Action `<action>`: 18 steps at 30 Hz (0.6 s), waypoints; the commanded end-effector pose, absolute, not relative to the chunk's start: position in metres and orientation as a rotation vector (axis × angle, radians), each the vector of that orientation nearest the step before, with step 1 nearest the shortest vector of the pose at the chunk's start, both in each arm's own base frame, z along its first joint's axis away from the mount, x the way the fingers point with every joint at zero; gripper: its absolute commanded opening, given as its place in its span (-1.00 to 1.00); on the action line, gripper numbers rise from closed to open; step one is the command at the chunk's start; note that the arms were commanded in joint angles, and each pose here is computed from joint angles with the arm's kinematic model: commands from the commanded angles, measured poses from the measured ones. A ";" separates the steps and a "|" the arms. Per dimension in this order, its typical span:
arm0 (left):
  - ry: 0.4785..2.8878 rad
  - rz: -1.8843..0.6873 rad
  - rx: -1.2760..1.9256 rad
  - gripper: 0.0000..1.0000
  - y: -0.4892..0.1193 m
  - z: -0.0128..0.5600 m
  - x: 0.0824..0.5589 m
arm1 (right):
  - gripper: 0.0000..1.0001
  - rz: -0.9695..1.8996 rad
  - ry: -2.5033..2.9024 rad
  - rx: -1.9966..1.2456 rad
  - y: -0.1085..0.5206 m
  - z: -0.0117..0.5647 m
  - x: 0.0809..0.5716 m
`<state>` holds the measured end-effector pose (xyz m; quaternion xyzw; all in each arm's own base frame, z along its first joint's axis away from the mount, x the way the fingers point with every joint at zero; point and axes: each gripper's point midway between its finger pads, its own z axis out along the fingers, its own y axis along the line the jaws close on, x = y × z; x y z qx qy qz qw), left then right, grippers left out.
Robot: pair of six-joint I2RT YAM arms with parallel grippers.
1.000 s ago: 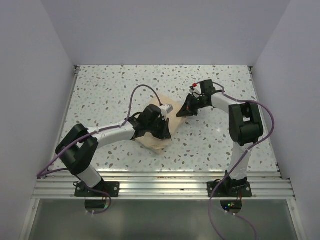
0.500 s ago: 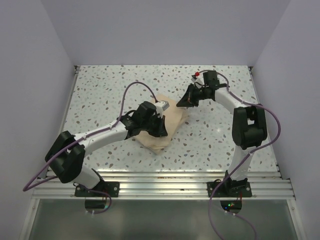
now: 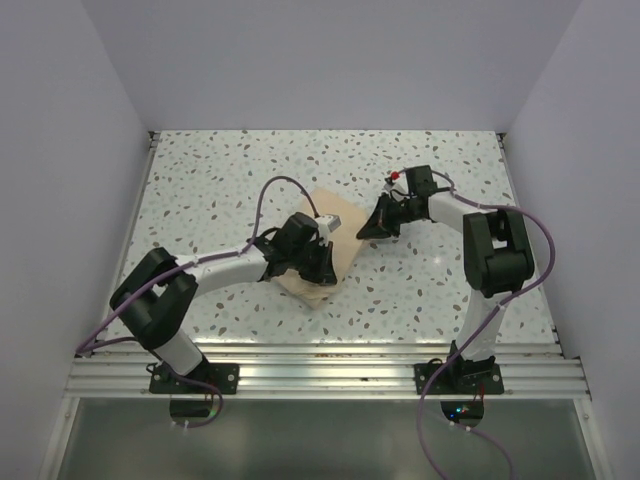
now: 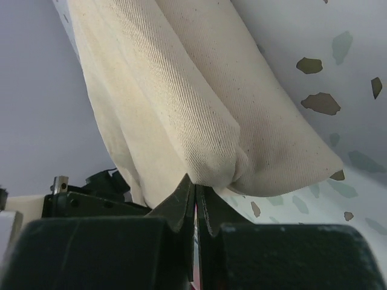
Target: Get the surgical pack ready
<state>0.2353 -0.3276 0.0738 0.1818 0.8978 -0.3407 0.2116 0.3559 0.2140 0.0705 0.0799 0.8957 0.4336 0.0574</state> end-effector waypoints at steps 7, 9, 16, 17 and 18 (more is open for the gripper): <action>2.679 -0.712 0.442 -1.00 -0.275 0.022 0.240 | -0.97 1.190 2.700 0.206 0.195 0.077 0.363; 2.730 -0.630 0.443 -1.00 -0.258 0.011 0.242 | -0.96 1.183 2.701 0.223 0.193 0.080 0.362; 2.751 -0.504 0.366 -1.00 -0.217 0.011 0.269 | -0.95 1.179 2.672 0.202 0.193 0.101 0.365; 2.738 -0.496 0.370 -1.00 -0.216 0.015 0.274 | -0.95 1.179 2.661 0.194 0.194 0.108 0.368; 2.741 -0.481 0.357 -1.00 -0.211 0.018 0.277 | -0.94 1.183 2.651 0.184 0.195 0.113 0.370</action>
